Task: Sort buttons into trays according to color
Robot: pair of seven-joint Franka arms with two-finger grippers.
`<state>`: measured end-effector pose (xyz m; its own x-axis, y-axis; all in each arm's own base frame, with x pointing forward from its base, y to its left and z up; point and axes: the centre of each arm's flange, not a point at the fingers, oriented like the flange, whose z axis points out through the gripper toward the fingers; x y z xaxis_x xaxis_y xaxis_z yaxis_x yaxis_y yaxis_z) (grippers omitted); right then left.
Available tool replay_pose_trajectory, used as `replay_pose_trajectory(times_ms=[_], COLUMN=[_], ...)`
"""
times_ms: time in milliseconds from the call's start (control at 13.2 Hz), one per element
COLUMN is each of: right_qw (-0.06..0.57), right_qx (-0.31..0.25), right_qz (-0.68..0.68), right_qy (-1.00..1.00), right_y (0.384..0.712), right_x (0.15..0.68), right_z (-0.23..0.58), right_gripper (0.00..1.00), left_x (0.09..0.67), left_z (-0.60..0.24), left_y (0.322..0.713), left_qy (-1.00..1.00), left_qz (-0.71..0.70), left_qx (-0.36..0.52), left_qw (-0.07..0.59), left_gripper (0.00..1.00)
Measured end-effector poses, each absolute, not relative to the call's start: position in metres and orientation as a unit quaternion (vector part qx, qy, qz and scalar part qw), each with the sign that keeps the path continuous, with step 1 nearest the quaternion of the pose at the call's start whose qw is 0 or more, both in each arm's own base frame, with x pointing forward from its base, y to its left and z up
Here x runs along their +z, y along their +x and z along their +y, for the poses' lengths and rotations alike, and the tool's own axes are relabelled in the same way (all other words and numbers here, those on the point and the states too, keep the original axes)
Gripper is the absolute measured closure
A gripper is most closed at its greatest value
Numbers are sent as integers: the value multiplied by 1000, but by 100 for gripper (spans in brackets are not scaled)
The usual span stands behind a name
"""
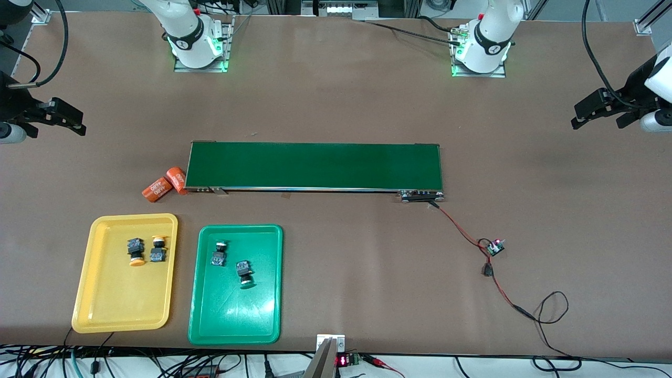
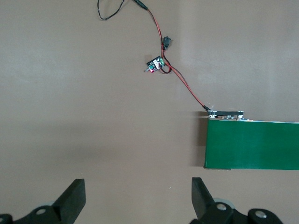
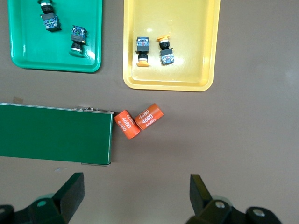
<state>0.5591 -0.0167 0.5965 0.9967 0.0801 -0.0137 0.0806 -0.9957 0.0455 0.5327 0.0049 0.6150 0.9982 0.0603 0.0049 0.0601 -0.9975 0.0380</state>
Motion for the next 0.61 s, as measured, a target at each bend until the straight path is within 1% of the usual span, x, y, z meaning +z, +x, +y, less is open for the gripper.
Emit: replay_pose_trajectory(times_ms=[606], right_qw=[22], right_qx=[-7], right_qz=[11], right_qy=[1000], right_y=[559], right_x=[596], right_z=[-24], right_gripper=[0], left_x=[614], left_z=[9], left_y=[532], left_qy=[999], left_qz=[34], left_qx=[-2], left_qw=[19], left_gripper=[0])
